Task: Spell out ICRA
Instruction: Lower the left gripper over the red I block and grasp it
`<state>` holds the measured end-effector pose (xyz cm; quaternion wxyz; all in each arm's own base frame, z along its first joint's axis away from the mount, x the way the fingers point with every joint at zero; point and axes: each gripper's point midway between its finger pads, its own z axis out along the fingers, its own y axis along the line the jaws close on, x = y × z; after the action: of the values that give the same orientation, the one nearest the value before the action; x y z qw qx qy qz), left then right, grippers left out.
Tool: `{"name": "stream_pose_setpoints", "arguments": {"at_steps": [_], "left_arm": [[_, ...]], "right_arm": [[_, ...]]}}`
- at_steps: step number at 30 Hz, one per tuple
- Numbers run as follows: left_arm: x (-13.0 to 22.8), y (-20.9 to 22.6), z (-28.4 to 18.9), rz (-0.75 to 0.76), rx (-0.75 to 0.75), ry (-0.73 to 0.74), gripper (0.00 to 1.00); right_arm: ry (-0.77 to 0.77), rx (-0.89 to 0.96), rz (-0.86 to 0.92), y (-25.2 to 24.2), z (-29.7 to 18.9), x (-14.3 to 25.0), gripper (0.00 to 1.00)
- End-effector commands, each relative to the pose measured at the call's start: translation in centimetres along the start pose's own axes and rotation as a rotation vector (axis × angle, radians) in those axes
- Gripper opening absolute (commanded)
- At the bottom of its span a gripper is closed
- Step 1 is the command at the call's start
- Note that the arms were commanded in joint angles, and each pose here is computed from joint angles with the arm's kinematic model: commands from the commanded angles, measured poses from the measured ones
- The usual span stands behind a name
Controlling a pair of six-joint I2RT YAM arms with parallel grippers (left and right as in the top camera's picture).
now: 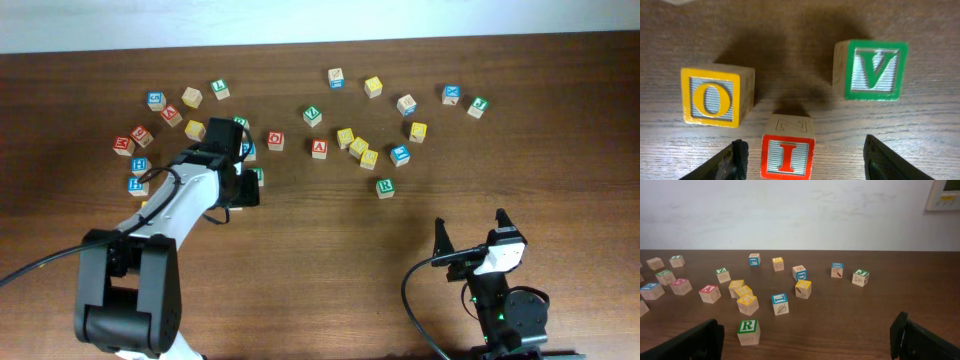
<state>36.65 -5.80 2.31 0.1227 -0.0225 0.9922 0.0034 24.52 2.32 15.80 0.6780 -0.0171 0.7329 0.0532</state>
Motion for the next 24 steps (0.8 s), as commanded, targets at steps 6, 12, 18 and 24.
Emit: {"name": "stream_pose_setpoints", "arguments": {"at_steps": [6, 12, 18, 24], "left_arm": [[0.3, 0.0, 1.4, 0.003, 0.008, -0.007, 0.58], [0.1, 0.3, 1.7, 0.011, -0.013, -0.011, 0.51], [1.1, 0.5, 3.2, 0.014, -0.028, 0.037, 0.44], [0.5, 0.4, 3.2, 0.012, -0.023, 0.013, 0.28]], "right_arm": [[0.005, 0.016, 0.008, -0.3, 0.0, 0.3, 0.98], [0.005, 0.016, 0.008, -0.3, 0.0, 0.3, 0.98], [0.005, 0.016, 0.008, -0.3, 0.0, 0.3, 0.98], [0.005, 0.016, 0.008, -0.3, 0.0, 0.3, 0.98]]}}
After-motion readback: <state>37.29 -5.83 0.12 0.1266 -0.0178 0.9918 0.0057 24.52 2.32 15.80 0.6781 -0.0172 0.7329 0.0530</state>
